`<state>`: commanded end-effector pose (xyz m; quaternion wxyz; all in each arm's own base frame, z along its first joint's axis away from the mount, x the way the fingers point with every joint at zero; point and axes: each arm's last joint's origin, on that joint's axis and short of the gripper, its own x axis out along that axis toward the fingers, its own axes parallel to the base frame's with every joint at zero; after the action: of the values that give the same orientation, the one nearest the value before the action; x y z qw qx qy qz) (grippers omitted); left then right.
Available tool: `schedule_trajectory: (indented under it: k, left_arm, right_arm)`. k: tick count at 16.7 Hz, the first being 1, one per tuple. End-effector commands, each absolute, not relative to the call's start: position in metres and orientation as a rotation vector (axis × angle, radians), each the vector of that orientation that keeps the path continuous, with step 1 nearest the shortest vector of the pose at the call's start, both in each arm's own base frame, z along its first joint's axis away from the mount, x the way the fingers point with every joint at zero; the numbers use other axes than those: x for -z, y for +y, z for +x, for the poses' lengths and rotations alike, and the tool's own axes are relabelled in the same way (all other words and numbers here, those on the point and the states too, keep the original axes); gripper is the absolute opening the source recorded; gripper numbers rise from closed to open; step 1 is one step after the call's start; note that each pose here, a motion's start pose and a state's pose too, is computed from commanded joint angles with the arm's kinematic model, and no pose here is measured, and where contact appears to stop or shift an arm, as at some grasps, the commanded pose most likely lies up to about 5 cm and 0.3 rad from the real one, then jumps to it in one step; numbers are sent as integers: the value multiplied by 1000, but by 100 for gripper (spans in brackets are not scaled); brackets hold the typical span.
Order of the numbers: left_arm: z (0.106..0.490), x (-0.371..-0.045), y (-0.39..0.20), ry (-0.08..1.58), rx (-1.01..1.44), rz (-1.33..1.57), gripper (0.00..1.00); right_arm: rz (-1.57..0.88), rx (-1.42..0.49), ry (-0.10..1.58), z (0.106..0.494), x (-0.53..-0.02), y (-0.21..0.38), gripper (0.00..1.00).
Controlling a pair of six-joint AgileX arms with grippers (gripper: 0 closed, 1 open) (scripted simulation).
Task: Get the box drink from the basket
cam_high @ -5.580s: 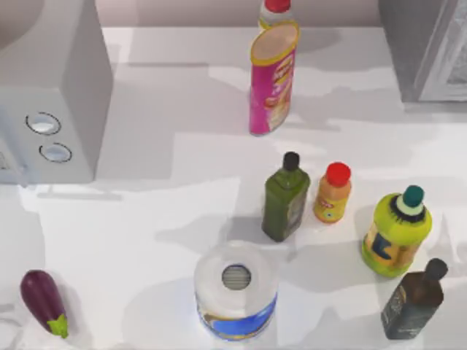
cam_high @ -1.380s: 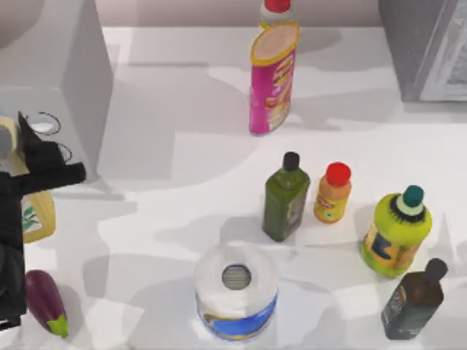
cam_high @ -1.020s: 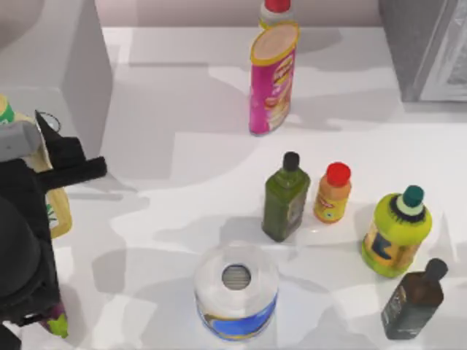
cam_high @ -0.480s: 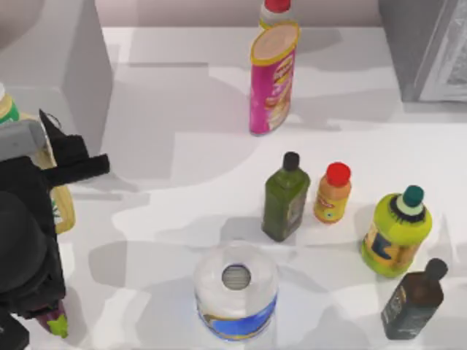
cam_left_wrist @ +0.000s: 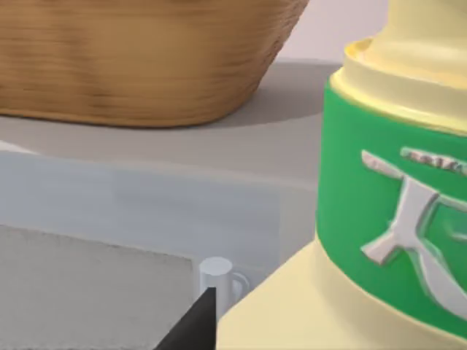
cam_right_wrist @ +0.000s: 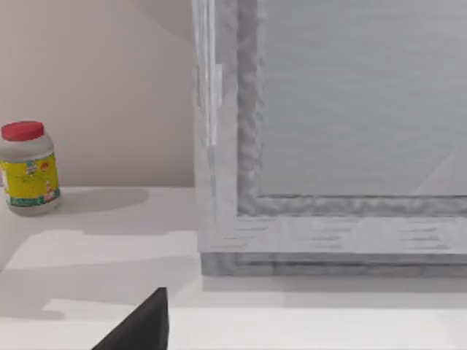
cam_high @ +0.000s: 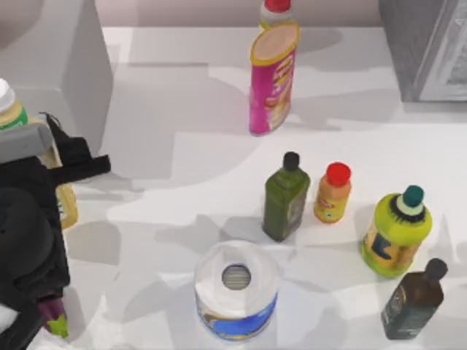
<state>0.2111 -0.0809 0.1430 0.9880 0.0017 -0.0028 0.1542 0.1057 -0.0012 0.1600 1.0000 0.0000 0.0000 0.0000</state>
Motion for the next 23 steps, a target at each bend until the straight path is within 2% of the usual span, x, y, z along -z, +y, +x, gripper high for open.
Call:
schedule_trajectory:
  k: [7, 20, 23]
  left_arm:
    - [216, -138, -78, -11, -307, 0, 0]
    - [216, -138, -78, -11, -307, 0, 98]
    - [216, -138, -78, -11, -307, 0, 100]
  right_arm:
    - [0, 0, 0, 106, -160, -1, 100]
    - [0, 0, 0, 106, -160, -1, 100]
    - [0, 0, 0, 106, -160, -1, 100]
